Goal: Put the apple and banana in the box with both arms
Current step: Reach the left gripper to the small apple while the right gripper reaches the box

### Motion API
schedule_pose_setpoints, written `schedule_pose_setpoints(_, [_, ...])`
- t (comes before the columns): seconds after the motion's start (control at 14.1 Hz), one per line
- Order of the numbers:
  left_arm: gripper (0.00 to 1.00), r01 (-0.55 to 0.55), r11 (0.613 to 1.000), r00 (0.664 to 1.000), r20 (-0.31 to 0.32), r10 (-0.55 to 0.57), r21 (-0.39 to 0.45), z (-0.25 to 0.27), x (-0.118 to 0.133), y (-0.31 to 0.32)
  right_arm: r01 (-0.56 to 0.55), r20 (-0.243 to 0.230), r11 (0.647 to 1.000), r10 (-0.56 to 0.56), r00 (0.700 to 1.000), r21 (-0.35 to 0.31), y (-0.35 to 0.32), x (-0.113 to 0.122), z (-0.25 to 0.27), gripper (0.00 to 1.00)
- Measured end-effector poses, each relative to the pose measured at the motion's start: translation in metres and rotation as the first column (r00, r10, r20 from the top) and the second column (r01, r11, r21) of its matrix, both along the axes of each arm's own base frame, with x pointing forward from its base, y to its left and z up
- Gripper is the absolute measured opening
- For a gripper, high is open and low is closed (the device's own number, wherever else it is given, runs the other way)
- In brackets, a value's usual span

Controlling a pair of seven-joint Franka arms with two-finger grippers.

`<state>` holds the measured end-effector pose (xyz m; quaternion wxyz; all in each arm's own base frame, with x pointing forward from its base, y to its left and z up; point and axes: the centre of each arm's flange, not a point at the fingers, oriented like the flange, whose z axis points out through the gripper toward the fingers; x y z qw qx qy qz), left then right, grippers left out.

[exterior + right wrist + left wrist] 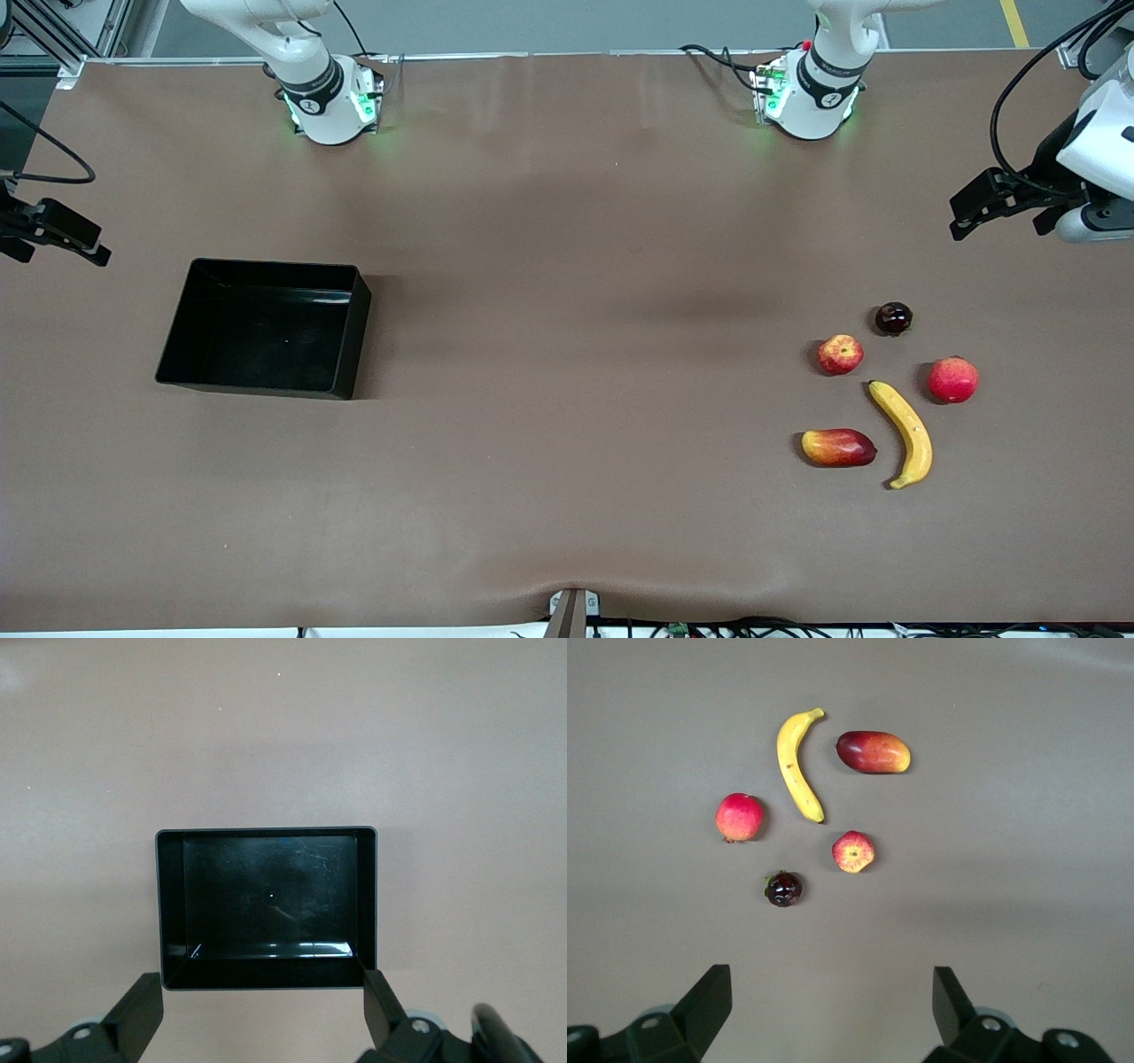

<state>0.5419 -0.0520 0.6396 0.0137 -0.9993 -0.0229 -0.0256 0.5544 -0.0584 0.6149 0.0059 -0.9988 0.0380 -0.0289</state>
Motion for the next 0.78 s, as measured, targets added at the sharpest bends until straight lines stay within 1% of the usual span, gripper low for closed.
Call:
schedule_pose_setpoints(0.21, [1.00, -0.004, 1.000, 1.000, -0.014, 0.004, 0.001, -0.001, -0.001, 0.001, 0.002, -0.005, 1.000, -0.002, 1.000, 0.000, -0.001, 0.001, -0.003, 1.00])
schedule_pose_setpoints(0.43, [1.00, -0.015, 1.000, 1.000, -0.007, 0.015, 0.000, 0.002, 0.000, 0.006, 0.004, -0.008, 1.000, -0.004, 1.000, 0.000, -0.002, 0.001, -0.004, 1.00])
schedule_pose_setpoints(0.57, [1.00, -0.020, 1.000, 0.999, -0.027, 0.020, -0.003, -0.010, 0.010, 0.008, 0.010, -0.024, 1.000, -0.010, 1.000, 0.000, -0.005, 0.004, -0.011, 1.00])
schedule_pose_setpoints(0.71, [1.00, -0.024, 1.000, 0.997, -0.077, 0.023, -0.007, -0.042, 0.029, 0.008, 0.023, -0.062, 1.000, -0.023, 0.998, -0.001, -0.013, 0.012, -0.031, 1.00])
schedule_pose_setpoints(0.78, [1.00, -0.026, 1.000, 0.995, -0.092, 0.025, -0.010, -0.058, 0.039, 0.008, 0.029, -0.082, 1.000, -0.029, 0.996, -0.001, -0.016, 0.017, -0.043, 1.00])
